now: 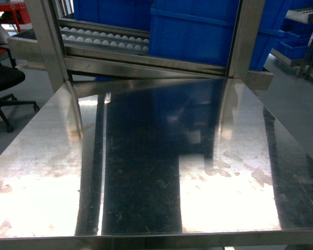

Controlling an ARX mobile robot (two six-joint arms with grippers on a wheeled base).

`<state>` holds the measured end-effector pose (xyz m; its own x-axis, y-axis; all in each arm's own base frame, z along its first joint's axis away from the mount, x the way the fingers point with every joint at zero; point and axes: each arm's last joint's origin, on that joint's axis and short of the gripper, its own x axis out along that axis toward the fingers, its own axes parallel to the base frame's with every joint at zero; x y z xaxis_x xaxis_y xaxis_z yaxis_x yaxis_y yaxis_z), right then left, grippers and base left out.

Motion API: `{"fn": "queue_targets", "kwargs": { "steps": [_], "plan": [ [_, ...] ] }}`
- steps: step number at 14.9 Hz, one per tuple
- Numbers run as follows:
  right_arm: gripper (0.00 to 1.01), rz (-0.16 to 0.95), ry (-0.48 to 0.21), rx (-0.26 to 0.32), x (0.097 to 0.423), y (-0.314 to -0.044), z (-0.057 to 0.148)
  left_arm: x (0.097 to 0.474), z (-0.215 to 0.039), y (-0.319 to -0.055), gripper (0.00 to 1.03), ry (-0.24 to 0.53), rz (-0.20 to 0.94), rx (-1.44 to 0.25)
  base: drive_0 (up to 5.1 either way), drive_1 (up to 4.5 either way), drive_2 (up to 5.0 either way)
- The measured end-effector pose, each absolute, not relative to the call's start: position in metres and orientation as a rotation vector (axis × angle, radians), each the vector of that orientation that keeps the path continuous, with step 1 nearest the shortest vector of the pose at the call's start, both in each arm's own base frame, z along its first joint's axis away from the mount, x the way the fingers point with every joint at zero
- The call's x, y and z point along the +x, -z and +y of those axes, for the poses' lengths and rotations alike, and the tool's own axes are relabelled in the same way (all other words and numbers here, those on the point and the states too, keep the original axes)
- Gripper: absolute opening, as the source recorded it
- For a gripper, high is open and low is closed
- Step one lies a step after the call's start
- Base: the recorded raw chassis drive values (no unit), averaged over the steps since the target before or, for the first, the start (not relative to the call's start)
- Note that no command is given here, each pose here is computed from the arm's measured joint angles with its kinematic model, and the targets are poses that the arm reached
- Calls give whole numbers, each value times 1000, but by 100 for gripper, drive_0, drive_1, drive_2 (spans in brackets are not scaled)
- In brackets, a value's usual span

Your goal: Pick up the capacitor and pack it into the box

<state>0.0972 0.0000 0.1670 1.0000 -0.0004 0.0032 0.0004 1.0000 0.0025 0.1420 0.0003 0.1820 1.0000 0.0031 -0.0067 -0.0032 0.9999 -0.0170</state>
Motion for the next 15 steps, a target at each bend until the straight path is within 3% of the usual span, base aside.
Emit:
{"fn": "queue_targets", "kwargs": {
  "steps": [6,15],
  "plan": [
    [98,-3,1,2,97,-167,0,126,0,-169,45,3,1,-17,0,0,0],
    [98,-3,1,2,97,-167,0,111,0,-171,45,3,-12,-17,0,0,0]
  ]
}}
